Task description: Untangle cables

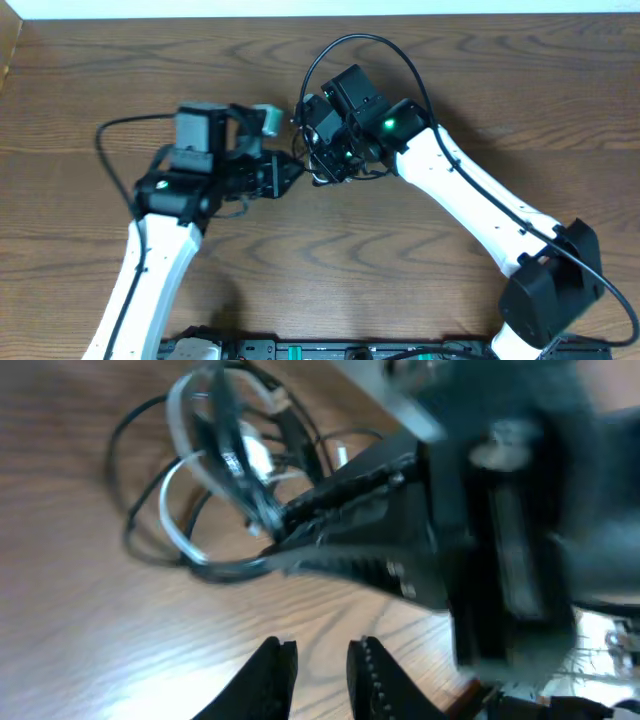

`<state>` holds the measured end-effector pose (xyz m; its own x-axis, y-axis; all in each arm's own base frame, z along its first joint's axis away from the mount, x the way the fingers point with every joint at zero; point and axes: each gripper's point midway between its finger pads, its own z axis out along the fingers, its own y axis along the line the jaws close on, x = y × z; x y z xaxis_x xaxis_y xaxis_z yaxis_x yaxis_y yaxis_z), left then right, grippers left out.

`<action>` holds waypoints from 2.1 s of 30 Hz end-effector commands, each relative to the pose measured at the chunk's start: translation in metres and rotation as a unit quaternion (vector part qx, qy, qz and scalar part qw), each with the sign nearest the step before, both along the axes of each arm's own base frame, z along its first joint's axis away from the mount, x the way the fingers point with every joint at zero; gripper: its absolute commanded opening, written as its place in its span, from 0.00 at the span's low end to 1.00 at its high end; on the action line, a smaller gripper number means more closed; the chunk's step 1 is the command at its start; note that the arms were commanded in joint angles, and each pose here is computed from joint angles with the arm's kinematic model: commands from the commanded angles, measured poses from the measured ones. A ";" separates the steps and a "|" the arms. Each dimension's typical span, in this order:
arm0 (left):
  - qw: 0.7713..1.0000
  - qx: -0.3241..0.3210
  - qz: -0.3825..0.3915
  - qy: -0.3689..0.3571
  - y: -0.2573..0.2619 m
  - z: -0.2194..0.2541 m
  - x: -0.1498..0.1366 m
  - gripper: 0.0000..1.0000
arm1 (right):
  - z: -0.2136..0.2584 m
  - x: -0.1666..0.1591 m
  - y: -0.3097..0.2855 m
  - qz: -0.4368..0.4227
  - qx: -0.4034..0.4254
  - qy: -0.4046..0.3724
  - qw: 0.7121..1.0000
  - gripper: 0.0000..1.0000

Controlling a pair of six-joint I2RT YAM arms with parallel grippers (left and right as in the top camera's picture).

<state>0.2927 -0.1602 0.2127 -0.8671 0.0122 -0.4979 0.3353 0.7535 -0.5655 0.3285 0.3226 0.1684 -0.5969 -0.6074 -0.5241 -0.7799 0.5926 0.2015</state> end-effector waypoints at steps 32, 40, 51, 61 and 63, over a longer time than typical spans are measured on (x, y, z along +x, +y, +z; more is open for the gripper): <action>0.993 -0.053 -0.057 -0.084 -0.030 0.043 -0.008 0.80 | 0.081 0.056 -0.196 -0.441 -0.201 -0.190 0.854 0.98; 0.998 0.028 0.003 -0.049 -0.004 0.014 -0.004 0.80 | 0.031 0.067 -0.226 -0.502 -0.157 -0.071 0.847 0.99; 0.995 0.096 0.035 0.002 0.019 -0.013 -0.015 0.83 | -0.073 0.007 -0.211 -0.415 -0.194 0.171 0.873 0.99; 0.994 0.100 0.034 0.015 0.020 -0.017 -0.019 0.84 | -0.101 -0.009 -0.207 -0.470 -0.184 0.211 0.837 0.99; 0.994 0.101 0.034 0.016 0.021 -0.018 -0.020 0.84 | -0.110 -0.004 -0.199 -0.485 -0.158 0.210 0.834 0.99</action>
